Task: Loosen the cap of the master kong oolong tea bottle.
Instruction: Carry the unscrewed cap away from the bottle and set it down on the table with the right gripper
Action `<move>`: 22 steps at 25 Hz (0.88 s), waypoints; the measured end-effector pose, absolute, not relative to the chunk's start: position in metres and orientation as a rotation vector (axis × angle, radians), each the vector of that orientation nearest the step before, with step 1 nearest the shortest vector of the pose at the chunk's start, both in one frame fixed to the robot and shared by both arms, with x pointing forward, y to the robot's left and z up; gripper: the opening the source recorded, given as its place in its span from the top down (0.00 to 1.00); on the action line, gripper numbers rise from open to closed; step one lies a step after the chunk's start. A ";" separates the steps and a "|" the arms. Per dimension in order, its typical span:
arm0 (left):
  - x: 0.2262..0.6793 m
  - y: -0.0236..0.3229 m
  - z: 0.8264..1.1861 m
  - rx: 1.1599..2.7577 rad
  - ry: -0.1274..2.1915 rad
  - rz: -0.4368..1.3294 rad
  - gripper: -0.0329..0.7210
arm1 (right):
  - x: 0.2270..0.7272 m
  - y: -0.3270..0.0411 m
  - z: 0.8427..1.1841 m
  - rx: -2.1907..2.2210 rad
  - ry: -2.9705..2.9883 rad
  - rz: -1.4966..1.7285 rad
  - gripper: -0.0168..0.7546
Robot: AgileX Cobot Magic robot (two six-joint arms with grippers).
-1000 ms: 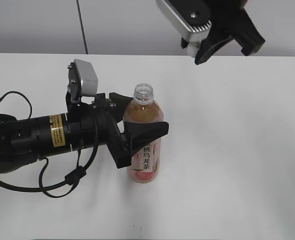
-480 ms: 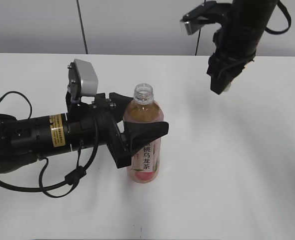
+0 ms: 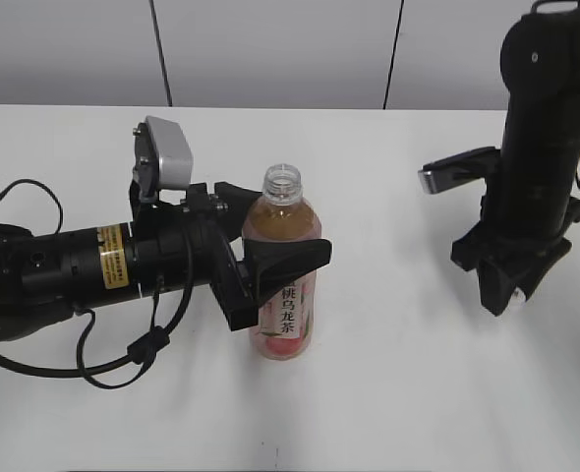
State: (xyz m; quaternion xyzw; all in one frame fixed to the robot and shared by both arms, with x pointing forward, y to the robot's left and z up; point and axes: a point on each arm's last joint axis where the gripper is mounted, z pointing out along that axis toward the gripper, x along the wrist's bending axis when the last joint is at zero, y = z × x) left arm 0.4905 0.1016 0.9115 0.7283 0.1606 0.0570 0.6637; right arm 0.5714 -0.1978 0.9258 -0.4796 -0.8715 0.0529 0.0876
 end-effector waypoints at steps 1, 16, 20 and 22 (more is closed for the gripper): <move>0.491 0.102 0.911 1.646 0.363 0.129 0.34 | 0.567 -0.199 0.919 -1.443 -2.587 0.162 0.62; 0.491 0.102 0.911 1.646 0.363 0.129 0.34 | 0.562 -0.201 0.893 -1.607 -2.598 0.036 0.29; 0.491 0.102 0.911 1.646 0.363 0.129 0.34 | 0.559 -0.201 0.895 -1.624 -2.561 0.065 0.19; 0.490 0.102 0.911 1.646 0.362 0.128 0.34 | 0.557 -0.201 0.905 -1.643 -2.548 0.057 0.25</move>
